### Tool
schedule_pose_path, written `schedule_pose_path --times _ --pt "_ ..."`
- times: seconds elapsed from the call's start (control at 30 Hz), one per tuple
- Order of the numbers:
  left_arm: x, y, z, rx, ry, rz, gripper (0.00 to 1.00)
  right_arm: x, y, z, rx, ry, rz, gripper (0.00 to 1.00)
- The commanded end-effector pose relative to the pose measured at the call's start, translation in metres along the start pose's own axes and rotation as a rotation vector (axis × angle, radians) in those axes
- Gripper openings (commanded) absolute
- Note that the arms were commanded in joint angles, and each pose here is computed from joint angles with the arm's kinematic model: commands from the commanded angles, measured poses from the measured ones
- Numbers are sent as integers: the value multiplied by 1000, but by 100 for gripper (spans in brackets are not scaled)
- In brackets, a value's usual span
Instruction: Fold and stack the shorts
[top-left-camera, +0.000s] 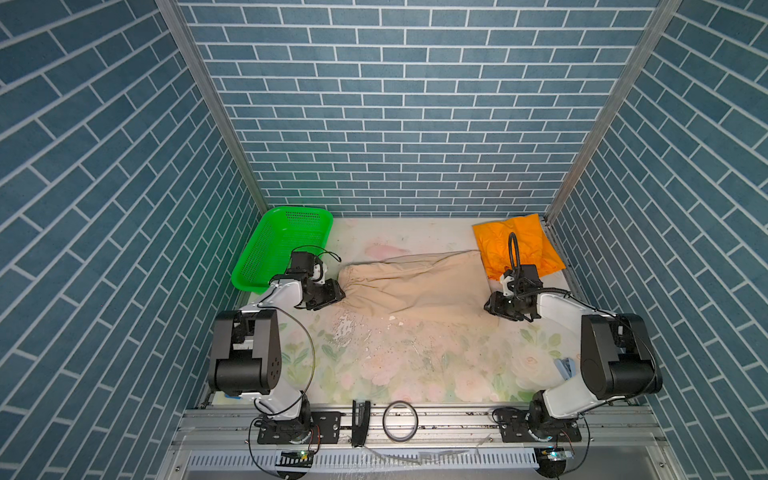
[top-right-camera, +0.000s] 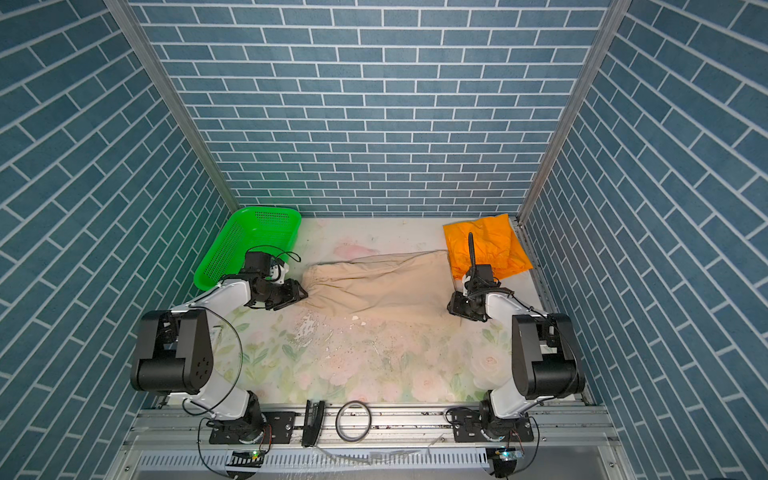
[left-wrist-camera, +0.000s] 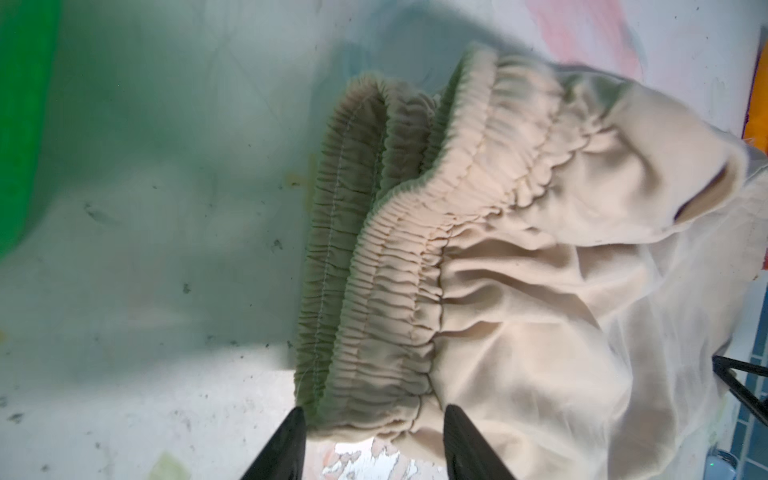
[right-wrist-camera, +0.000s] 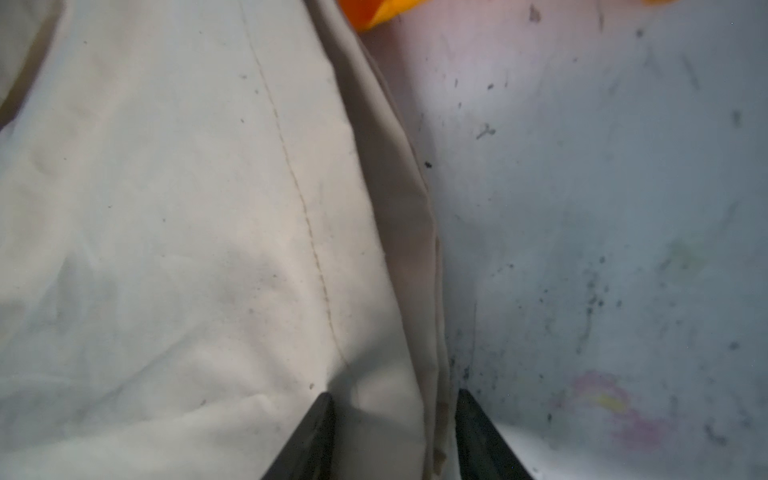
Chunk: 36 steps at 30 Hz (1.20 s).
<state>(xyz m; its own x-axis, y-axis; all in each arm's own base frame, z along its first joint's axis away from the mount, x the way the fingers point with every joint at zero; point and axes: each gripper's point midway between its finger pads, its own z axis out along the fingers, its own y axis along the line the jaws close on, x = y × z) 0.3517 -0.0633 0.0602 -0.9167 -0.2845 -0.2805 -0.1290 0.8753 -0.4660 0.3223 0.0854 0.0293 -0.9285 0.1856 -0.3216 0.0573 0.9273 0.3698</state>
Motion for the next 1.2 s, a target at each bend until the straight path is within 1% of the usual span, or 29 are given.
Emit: schedule_pose_path --times 0.0,0.07,0.1,0.2,0.23,0.27,0.37,0.47,0.57,0.63,0.67,0.73,0.77,0.8,0.87,0.93,1.0,1.1,1.17 --pt "13 0 7 34 45 -12 39 3 4 2 -45 2 50 38" --pt "19 2 12 38 66 -24 33 7 2 3 -42 6 69 25" --pt "22 3 13 37 75 -30 29 8 1 2 -41 5 75 19" --pt "29 5 14 35 99 -42 12 12 -2 1 -39 6 94 2" --pt "31 6 14 32 106 -47 6 14 -2 0 -41 9 98 0" --pt "34 7 13 24 112 -53 0 17 -3 0 -38 16 106 0" --pt "45 13 7 -15 137 -72 0 26 -7 -4 -24 36 125 0" --pt "60 20 -6 -69 151 -97 0 37 -11 -13 -7 54 152 0" --pt "71 18 -21 -78 140 -126 0 48 -12 -29 7 61 180 0" --pt "80 19 -36 -106 138 -124 0 52 -13 -38 17 48 197 0" --pt "81 19 -44 -122 122 -124 0 52 -13 -42 18 40 202 0" --pt "80 14 -54 -109 83 -129 0 50 -14 -47 29 36 197 0" --pt "79 12 -58 -108 76 -129 17 49 -15 -48 36 36 188 6" --pt "79 13 -61 -119 79 -129 49 46 -16 -50 46 32 177 16" --pt "75 15 -66 -147 77 -110 99 36 -16 -55 63 11 150 25" --pt "65 16 -68 -170 59 -81 100 22 -13 -61 68 -19 116 35" --pt "47 17 -72 -192 10 -62 100 5 -8 -67 62 -59 63 39" --pt "11 -6 -69 -89 -88 -5 100 -25 6 -68 10 -131 -26 44" --pt "-6 -19 -62 -20 -122 18 100 -46 14 -63 -21 -162 -75 45"
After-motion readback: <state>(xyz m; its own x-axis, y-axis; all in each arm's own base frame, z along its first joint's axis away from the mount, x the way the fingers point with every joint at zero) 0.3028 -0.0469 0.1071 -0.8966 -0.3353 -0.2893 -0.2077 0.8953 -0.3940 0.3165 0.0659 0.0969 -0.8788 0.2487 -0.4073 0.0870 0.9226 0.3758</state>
